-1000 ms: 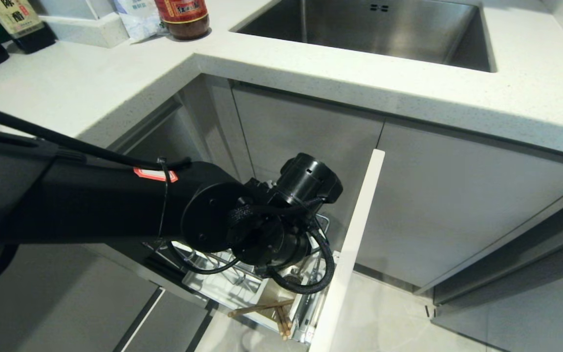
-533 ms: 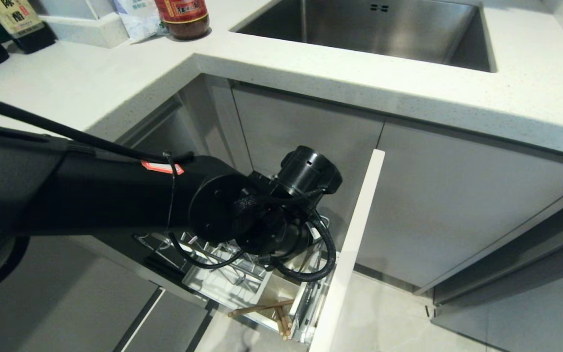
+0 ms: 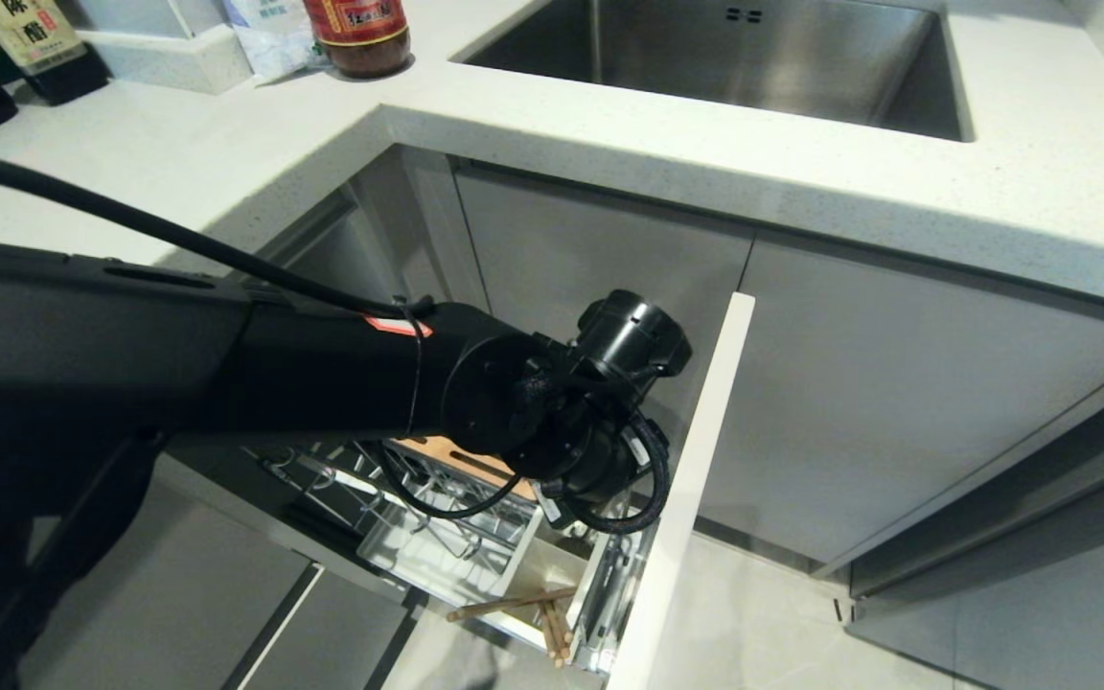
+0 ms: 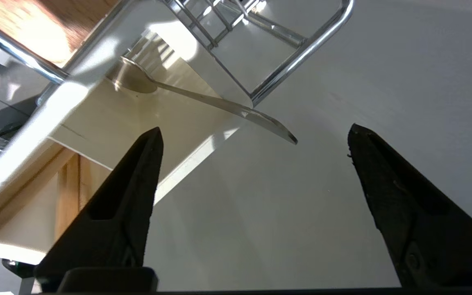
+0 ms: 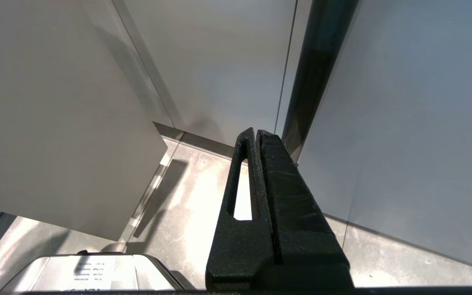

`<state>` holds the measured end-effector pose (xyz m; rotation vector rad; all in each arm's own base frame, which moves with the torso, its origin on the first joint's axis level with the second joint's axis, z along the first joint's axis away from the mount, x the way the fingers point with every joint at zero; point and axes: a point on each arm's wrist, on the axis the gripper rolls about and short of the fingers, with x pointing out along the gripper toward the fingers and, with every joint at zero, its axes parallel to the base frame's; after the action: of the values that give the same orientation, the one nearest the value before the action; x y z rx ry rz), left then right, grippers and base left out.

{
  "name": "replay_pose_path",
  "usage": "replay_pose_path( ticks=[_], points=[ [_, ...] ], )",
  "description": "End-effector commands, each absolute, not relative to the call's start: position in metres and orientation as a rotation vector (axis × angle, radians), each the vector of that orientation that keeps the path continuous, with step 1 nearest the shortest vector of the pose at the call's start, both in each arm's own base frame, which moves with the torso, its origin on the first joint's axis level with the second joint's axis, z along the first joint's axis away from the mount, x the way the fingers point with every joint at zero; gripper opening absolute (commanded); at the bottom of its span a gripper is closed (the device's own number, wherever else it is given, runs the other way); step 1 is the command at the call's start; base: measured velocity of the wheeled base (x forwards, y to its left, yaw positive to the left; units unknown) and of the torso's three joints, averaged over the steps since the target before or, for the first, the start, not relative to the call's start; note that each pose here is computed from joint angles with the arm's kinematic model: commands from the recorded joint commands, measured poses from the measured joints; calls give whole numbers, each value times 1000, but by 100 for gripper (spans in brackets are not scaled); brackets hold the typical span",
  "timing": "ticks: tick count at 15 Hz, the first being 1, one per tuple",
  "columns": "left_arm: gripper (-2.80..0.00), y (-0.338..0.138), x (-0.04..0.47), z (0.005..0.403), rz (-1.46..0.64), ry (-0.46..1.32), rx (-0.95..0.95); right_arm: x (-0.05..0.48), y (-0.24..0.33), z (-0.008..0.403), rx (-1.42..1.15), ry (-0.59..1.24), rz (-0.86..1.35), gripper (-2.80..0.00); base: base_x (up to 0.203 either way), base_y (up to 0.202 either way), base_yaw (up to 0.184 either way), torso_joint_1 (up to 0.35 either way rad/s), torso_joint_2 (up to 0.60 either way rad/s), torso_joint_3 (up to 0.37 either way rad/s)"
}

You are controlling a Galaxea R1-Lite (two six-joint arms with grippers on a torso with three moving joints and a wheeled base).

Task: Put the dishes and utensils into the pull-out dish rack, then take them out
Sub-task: Take the fork out of the cupboard

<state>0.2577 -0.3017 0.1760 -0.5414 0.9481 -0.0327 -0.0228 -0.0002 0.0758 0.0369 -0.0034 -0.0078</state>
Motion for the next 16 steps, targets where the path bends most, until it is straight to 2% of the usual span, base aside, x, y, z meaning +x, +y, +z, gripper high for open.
replay_pose_path(
  ticks=[1,14,15,16],
  points=[
    [0,-304,260,170,-17,957,-538,-23,0,76,38,-3,-8,-280,0,0,0,0,0,0],
    [0,-305,267,163,1,965,-526,-23,0,76,37,-3,-8,-280,0,0,0,0,0,0],
    [-280,-305,266,162,-1,966,-522,-23,0,76,37,-3,-8,-280,0,0,0,0,0,0],
    [-280,-305,267,162,0,968,-519,-23,0,76,37,-3,-8,-280,0,0,0,0,0,0]
  ],
)
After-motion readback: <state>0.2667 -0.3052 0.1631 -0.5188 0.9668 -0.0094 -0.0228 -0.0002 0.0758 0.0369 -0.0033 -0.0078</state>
